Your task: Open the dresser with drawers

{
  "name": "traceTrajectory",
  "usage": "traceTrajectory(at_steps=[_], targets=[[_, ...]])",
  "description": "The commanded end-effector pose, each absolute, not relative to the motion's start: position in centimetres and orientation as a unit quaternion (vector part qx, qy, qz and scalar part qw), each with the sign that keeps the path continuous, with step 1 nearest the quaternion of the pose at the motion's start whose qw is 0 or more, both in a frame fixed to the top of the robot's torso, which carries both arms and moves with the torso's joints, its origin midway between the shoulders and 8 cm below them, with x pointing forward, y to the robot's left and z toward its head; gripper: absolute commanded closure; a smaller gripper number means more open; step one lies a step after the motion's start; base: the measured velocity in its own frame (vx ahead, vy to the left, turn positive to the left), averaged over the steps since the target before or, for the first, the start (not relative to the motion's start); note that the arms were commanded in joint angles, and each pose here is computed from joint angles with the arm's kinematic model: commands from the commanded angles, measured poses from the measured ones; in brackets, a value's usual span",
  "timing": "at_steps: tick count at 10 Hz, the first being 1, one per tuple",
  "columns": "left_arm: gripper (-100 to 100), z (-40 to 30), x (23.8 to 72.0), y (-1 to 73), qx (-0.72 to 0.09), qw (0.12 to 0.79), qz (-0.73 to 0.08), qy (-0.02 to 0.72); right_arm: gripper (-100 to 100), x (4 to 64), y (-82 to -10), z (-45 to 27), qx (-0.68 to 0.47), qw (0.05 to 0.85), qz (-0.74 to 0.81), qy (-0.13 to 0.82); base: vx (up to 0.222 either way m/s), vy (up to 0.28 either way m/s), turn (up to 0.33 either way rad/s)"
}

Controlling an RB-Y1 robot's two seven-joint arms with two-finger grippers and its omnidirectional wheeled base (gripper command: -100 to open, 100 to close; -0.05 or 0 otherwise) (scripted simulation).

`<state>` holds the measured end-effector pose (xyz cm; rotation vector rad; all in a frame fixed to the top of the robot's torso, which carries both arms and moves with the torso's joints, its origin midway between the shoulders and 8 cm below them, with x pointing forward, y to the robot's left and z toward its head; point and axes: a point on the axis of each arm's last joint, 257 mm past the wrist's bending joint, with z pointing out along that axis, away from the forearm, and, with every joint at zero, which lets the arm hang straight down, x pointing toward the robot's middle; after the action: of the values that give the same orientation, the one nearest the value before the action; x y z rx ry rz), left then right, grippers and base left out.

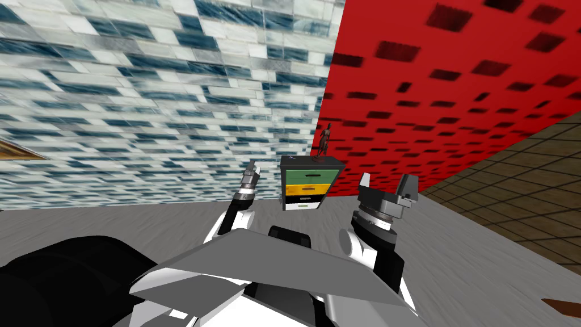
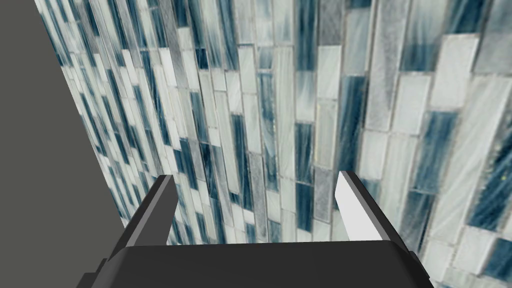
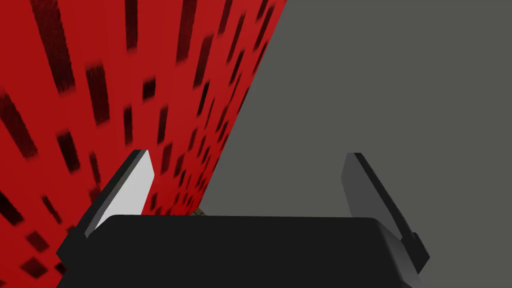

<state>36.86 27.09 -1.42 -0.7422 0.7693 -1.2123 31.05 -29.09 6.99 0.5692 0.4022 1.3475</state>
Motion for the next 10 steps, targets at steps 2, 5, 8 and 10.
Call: traceTrajectory(at_steps=[2, 5, 8, 10], targets=[[0, -1.41, 36.86, 27.09, -0.332, 0.691, -0.542, 0.344, 0, 31.05, -29.09, 6.99, 0.258, 0.726, 0.611, 0.182, 0.0, 0.0, 0.0], [0, -1.41, 36.86, 27.09, -0.332, 0.691, -0.542, 0.344, 0, 31.05, -29.09, 7.0, 0.258, 0.726, 0.611, 0.182, 0.0, 0.0, 0.0], [0, -1.4, 36.86, 27.09, -0.332, 0.691, -0.542, 0.344, 0, 31.05, -29.09, 7.0, 0.258, 0.726, 0.611, 0.182, 0.0, 0.0, 0.0], [-100, -1.81, 37.01, 26.85, -0.322, 0.69, -0.541, 0.357, 0, 31.05, -29.09, 7.0, 0.258, 0.726, 0.611, 0.182, 0.007, -0.007, 0.002]])
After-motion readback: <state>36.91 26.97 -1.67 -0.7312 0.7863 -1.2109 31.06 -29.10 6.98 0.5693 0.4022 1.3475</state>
